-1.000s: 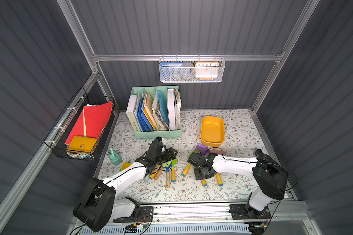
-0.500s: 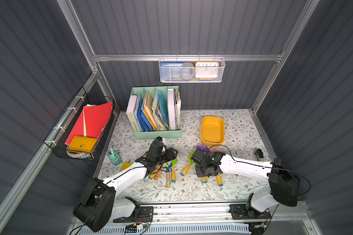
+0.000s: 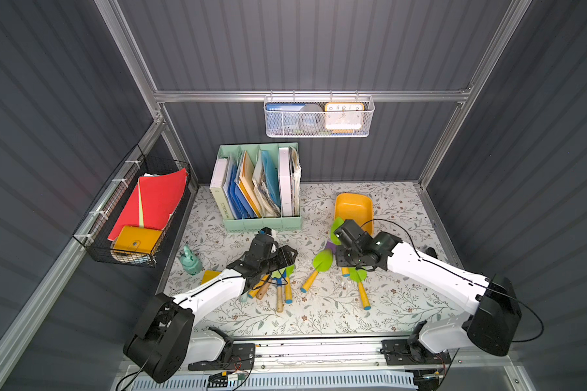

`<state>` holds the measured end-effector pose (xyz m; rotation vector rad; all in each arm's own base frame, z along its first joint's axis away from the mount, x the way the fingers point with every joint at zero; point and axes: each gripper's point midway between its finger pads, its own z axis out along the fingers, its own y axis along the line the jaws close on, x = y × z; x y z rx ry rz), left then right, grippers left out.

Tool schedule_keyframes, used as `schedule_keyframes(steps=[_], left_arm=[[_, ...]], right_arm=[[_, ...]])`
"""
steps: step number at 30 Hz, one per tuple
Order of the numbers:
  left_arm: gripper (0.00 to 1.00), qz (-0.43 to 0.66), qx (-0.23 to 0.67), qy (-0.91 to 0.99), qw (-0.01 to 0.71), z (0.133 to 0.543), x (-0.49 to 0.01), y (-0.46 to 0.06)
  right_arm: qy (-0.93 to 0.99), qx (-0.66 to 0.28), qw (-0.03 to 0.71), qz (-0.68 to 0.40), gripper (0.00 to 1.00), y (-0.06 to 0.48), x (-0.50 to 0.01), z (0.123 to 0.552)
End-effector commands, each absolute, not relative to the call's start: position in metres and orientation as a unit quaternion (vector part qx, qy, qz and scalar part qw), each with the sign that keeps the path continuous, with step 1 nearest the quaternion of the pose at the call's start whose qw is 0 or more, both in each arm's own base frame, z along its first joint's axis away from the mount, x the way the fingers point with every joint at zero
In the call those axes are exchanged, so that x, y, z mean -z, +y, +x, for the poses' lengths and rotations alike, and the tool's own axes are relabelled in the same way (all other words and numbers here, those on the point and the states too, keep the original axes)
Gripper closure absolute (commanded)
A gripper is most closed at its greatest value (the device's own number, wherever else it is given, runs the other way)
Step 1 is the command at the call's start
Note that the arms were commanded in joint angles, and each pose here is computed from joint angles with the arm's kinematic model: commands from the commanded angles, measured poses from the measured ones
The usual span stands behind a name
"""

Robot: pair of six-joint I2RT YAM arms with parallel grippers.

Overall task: Put the shovel into the storage box
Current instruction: Place the shovel in the storage box.

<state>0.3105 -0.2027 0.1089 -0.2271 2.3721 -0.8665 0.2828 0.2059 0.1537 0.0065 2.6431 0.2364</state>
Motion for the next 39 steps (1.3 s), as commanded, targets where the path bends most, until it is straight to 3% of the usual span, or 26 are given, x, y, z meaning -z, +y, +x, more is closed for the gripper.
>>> schedule_keyframes(steps=[1, 13, 21, 30, 39], left_arm=[[0.33, -0.083, 0.338, 0.885, 0.309, 0.318, -0.121, -0.211], [0.33, -0.080, 0.338, 0.887, 0.305, 0.317, -0.119, -0.216], [0.33, -0.079, 0.336, 0.889, 0.300, 0.315, -0.114, -0.217], [0.33, -0.077, 0.337, 0.890, 0.297, 0.316, -0.113, -0.220], [0.33, -0.077, 0.333, 0.892, 0.296, 0.315, -0.110, -0.220]], right_arm=[[0.958, -0.089, 0.274, 0.013, 0.82, 0.195, -0.180, 0.309], [0.949, -0.083, 0.284, 0.106, 0.82, 0.159, -0.185, 0.401], [0.951, -0.060, 0.263, 0.153, 0.82, 0.130, -0.141, 0.452], [0.960, -0.020, 0.234, 0.150, 0.82, 0.106, -0.100, 0.488], [0.972, 0.007, 0.190, 0.140, 0.81, 0.091, -0.068, 0.487]])
